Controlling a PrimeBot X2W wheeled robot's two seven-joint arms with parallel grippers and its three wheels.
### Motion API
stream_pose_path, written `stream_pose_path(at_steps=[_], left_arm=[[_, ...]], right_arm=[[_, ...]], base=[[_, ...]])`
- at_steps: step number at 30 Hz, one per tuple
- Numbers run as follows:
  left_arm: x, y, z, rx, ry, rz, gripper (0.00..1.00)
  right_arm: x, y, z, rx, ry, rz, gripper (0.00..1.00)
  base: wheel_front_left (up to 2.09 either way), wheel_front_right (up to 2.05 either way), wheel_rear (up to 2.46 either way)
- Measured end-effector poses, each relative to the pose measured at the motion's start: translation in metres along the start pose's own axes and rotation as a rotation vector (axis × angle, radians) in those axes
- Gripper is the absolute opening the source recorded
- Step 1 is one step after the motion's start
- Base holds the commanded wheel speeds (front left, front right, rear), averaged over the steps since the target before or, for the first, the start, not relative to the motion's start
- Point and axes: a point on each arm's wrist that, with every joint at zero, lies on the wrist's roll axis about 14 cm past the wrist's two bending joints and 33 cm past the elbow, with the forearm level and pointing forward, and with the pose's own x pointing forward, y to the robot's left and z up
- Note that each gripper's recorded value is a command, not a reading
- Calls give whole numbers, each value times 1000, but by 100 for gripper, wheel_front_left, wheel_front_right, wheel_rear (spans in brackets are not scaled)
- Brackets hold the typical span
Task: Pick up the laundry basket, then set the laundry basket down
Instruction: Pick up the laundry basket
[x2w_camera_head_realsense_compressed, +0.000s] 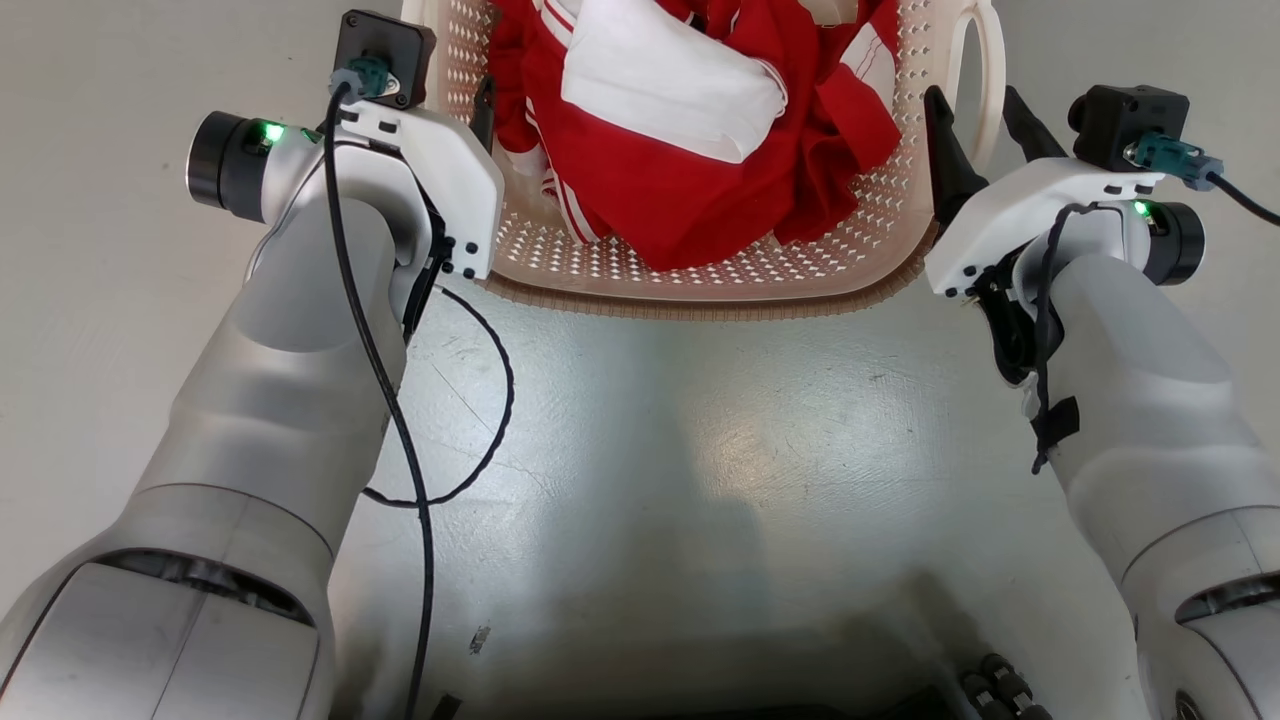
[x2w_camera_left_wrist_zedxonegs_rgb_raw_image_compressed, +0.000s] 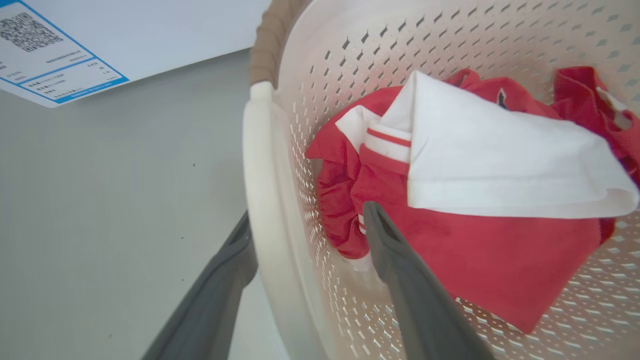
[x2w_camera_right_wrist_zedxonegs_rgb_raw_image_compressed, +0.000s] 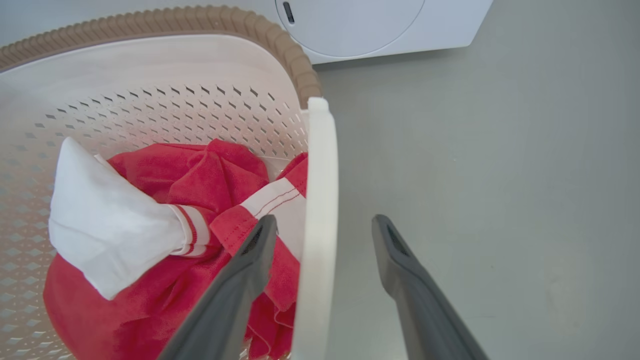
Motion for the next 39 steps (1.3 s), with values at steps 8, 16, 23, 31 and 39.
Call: stream_pose_path(at_steps=[8,16,23,31,39], left_arm=[[2,-4,4,16,19,-17,100],[1,-6,2,12,35,-22,100],[1,-8,-1,21,50,-28,100],[2,-9,-5,22,60,-33,100],[3,-11,-8,35,65,-40,0]], right_arm=[[-1,-1,-6,5,48,-5,59],[1,0,-2,6,47,-2,64],[0,1,-3,14,58,-1,68],[0,1,-8,18,70,1,62],[1,4,-12,55,88,5,0]], base=[[0,0,0],[0,0,0],[0,0,0],[0,0,0],[0,0,0]])
